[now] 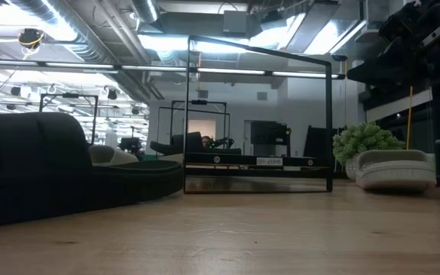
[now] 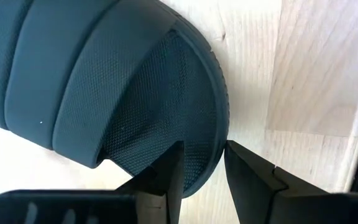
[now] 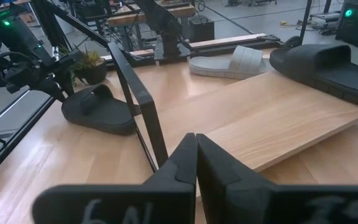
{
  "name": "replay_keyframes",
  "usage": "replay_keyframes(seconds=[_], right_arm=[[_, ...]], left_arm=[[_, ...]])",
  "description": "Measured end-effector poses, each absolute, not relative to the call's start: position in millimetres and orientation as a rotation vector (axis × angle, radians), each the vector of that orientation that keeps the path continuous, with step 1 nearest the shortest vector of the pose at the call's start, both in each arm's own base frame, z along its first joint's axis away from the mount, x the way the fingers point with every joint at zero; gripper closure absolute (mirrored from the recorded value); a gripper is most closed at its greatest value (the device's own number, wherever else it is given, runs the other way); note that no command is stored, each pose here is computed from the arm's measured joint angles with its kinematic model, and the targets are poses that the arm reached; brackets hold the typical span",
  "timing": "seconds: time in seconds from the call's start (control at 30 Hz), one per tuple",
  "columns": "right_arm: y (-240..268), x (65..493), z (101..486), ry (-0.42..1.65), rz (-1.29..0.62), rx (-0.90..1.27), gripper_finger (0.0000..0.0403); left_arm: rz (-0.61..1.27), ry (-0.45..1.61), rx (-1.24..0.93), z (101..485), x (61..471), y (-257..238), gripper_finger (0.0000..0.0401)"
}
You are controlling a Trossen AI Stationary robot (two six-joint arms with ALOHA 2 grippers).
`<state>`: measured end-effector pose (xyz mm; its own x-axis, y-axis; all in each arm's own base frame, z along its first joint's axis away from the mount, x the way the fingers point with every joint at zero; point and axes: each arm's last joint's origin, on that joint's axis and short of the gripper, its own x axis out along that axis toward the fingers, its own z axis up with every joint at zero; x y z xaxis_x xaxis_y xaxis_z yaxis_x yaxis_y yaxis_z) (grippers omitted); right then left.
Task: Pick and place slides into the shelf
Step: Put the black slide on the shelf
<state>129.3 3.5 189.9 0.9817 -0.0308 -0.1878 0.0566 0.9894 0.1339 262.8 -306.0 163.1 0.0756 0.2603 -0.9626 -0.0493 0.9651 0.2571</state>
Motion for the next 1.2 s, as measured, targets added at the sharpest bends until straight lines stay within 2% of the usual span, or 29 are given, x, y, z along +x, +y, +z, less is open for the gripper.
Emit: replay_keyframes(seconds=[0.2,0.47,0.83,1.2], right_arm=[[3,129,190,0.186,-0.044,0.139,0.0395],[3,129,190,0.186,-0.044,0.140,0.0395],[3,129,190,0.186,-0.044,0.140,0.0395],[3,129,190,0.187,-0.044,0.140,0.0395]], left_arm=[[0.218,1.485,0.155,149,261,-305,0.0304],[0.207,1.481,0.146,145,260,-304,0.0388],[0.240,1.474,0.167,161,263,-307,0.0398],[0.424,1.453,0.188,215,250,-312,0.0399]])
